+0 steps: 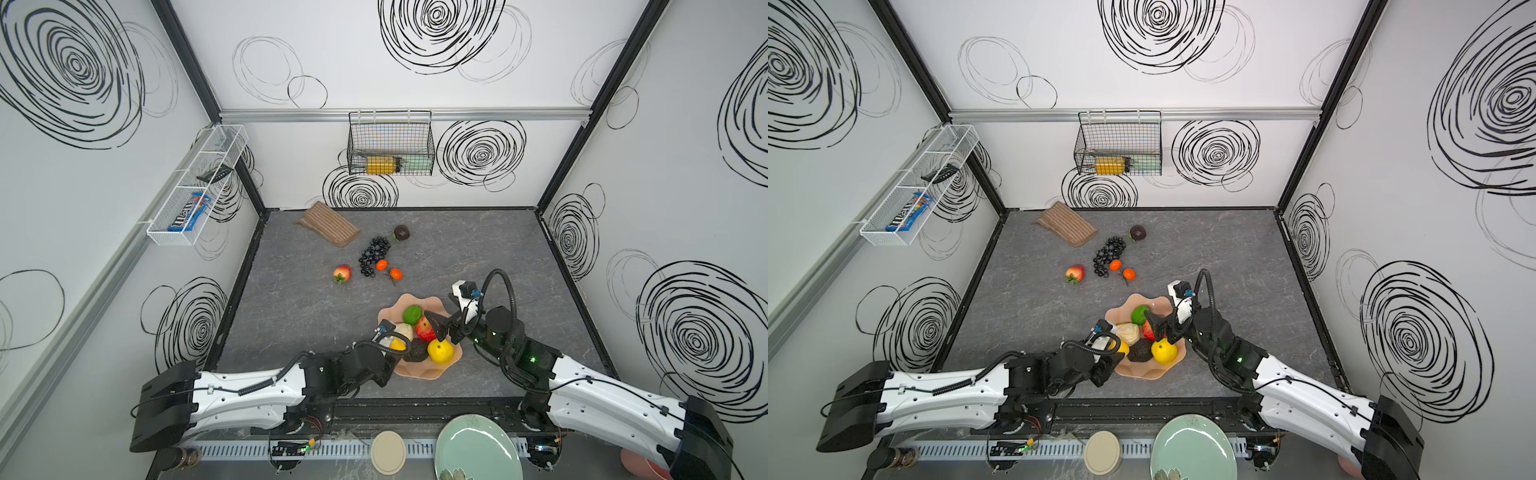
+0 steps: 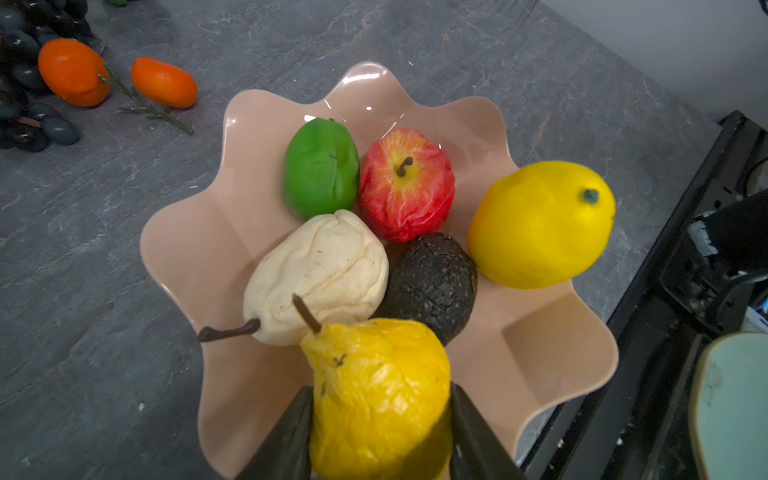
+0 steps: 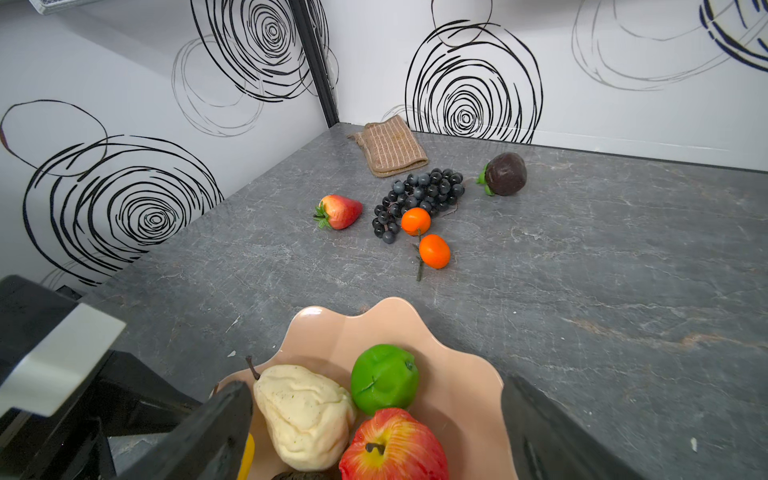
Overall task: Place and organize the fake fruits in the fruit bowl
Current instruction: 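Lower the yellow pear into the bowl with the left gripper while the right gripper withdraws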
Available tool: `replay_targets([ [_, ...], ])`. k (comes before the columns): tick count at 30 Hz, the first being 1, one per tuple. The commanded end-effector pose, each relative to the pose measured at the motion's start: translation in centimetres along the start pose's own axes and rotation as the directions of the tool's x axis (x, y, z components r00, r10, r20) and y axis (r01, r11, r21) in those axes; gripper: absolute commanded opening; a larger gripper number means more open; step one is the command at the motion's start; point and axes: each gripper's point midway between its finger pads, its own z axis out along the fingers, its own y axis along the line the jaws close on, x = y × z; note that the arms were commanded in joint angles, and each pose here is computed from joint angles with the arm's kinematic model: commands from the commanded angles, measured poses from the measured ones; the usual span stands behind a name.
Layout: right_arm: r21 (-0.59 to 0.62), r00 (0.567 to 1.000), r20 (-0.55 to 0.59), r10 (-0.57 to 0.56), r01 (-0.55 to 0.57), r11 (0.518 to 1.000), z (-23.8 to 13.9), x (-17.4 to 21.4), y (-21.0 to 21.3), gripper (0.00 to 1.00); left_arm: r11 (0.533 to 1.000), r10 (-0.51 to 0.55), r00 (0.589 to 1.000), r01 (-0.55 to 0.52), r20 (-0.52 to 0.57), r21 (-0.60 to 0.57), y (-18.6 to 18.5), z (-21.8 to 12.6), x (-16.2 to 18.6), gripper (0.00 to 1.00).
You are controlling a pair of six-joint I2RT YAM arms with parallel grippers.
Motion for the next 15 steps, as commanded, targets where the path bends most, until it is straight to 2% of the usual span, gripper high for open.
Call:
replay_targets([
  [1, -0.004, 1.000, 0.016, 0.013, -0.013, 1.000, -0.02, -0.28, -0.04, 0.97, 0.999, 0.020, 0.999, -0.019, 0.030, -0.035, 0.42, 0.19, -0.40, 0.48],
  [15, 0.001, 1.000, 0.011, 0.023, -0.023, 1.000, 0.13, -0.06, -0.24, 0.97, 0.996, 0.073, 0.997, -0.074, -0.023, -0.040, 0.18, 0.69, 0.54, 0.52],
])
